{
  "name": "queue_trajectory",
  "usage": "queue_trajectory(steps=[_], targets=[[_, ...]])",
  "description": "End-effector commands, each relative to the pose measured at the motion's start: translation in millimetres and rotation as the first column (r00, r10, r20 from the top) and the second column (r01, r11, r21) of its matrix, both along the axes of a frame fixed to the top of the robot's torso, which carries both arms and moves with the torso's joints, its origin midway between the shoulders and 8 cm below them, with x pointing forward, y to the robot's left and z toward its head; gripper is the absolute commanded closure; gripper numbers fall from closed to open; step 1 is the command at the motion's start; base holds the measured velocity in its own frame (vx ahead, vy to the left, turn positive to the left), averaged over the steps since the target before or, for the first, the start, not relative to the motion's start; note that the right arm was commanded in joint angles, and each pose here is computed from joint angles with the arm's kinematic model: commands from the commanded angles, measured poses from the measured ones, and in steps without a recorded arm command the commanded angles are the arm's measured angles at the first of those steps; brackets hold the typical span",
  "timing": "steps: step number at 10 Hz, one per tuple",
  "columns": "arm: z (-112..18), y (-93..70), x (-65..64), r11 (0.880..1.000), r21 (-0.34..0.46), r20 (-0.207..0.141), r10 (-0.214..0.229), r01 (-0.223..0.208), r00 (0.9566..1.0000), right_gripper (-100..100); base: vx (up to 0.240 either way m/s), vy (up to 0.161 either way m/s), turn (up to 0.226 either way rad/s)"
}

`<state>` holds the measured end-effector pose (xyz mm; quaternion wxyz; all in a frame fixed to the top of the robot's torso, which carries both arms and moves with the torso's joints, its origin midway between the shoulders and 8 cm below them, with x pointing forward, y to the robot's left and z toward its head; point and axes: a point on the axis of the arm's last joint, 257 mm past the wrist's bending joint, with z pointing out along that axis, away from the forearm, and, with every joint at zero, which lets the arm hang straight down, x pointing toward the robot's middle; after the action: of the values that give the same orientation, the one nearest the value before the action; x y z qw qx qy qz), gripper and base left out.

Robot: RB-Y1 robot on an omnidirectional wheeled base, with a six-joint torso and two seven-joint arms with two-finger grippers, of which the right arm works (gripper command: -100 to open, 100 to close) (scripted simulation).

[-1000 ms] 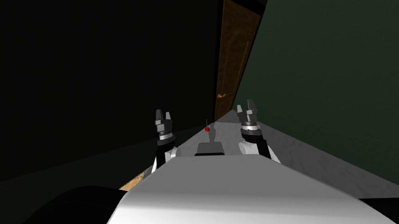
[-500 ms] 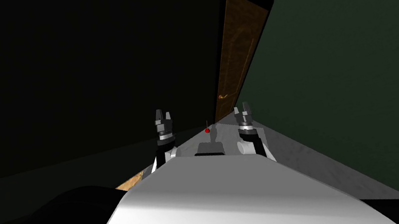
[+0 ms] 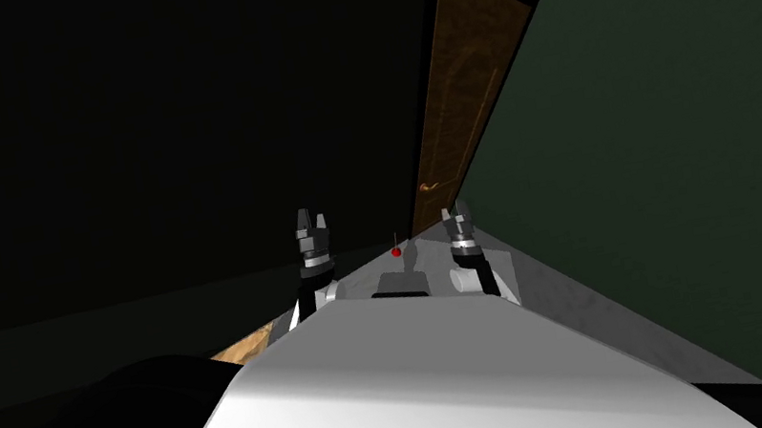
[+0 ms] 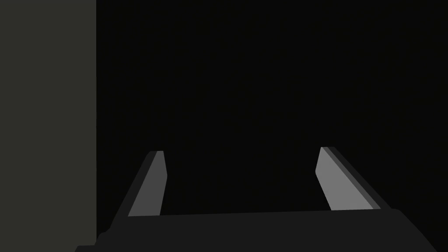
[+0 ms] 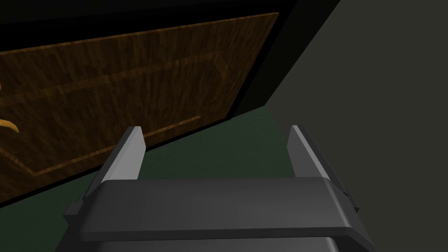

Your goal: Pull the door open

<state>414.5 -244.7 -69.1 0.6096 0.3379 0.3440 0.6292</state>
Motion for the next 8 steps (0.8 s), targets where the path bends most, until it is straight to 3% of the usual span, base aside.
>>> queue_trajectory(steps=[1, 6, 8], targets=[[-13.2, 0.1, 5.2, 1.000, 0.002, -0.022, 0.009, -0.009, 0.9997, -100, 0.066, -0.099, 0.111], [-51.0, 0.7, 23.3, 0.999, 0.007, -0.087, 0.033, -0.033, 0.9956, -100, 0.077, -0.108, 0.107], [-58.8, 0.5, 26.7, 0.999, 0.008, -0.101, 0.038, -0.037, 0.9942, -100, 0.054, -0.062, 0.040]])
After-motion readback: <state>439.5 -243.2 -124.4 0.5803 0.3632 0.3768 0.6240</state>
